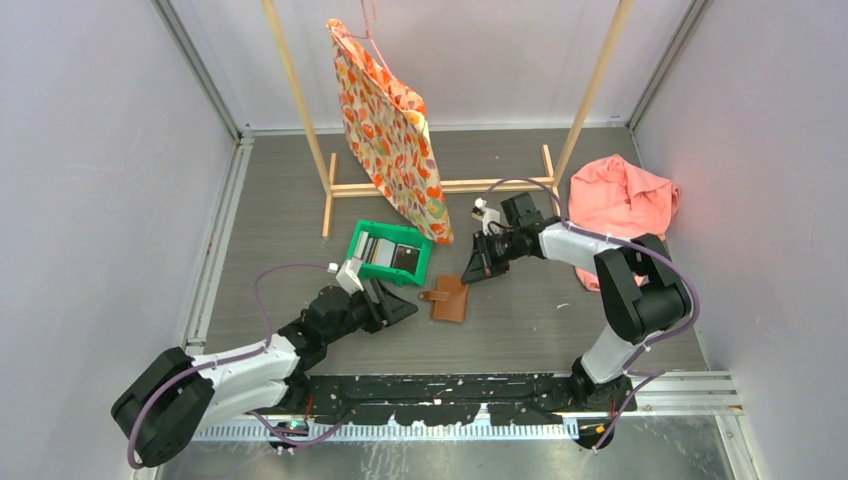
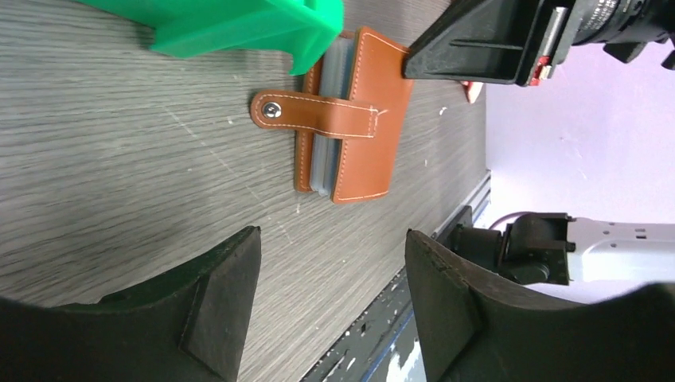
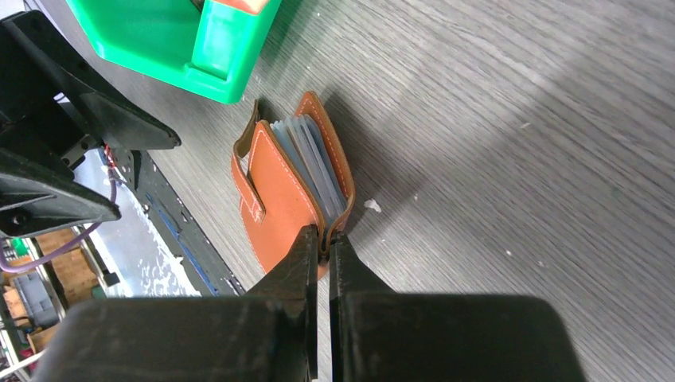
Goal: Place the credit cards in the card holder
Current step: Close the card holder at the center of the board.
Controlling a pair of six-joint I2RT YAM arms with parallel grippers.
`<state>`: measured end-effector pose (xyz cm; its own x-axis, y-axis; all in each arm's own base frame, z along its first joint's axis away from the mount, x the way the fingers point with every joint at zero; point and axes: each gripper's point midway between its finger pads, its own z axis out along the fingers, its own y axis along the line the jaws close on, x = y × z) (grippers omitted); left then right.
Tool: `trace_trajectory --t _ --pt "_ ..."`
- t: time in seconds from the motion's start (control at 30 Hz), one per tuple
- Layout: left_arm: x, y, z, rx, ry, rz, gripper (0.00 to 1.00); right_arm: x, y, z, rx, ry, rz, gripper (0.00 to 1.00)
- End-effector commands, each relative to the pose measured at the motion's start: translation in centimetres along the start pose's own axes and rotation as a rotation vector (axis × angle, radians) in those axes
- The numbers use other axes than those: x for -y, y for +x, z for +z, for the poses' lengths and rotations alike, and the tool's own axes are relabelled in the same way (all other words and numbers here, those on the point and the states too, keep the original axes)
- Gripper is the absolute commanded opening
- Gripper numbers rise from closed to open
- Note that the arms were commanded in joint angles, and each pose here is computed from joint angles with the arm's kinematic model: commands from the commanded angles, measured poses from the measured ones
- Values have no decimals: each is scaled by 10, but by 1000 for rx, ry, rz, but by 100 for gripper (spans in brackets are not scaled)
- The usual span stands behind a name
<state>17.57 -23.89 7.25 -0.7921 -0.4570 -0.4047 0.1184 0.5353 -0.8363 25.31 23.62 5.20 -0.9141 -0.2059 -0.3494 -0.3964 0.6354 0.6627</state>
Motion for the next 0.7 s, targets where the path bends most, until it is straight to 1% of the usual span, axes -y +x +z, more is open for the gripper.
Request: trace_trajectory --t 0.0,0.1,0.2,0.27,0.4,0.43,0.67 --pt "40 -10 4 5 144 49 69 -8 -19 -18 57 1 -76 1" --pt "40 -3 8 -14 150 81 72 -11 -24 -24 69 -20 -80 1" --pt "41 5 16 -30 161 112 77 -17 -27 -31 85 -55 -78 1" --pt "44 9 24 -35 172 127 81 -21 -28 -34 94 -72 -85 1" --pt "53 13 41 -34 212 141 98 -29 -31 -41 116 -95 -103 1" --pt "55 13 44 -26 225 138 100 -31 -31 -43 119 -101 -108 1" --pt "61 20 62 -43 287 112 100 -37 -36 -51 140 -148 -91 1"
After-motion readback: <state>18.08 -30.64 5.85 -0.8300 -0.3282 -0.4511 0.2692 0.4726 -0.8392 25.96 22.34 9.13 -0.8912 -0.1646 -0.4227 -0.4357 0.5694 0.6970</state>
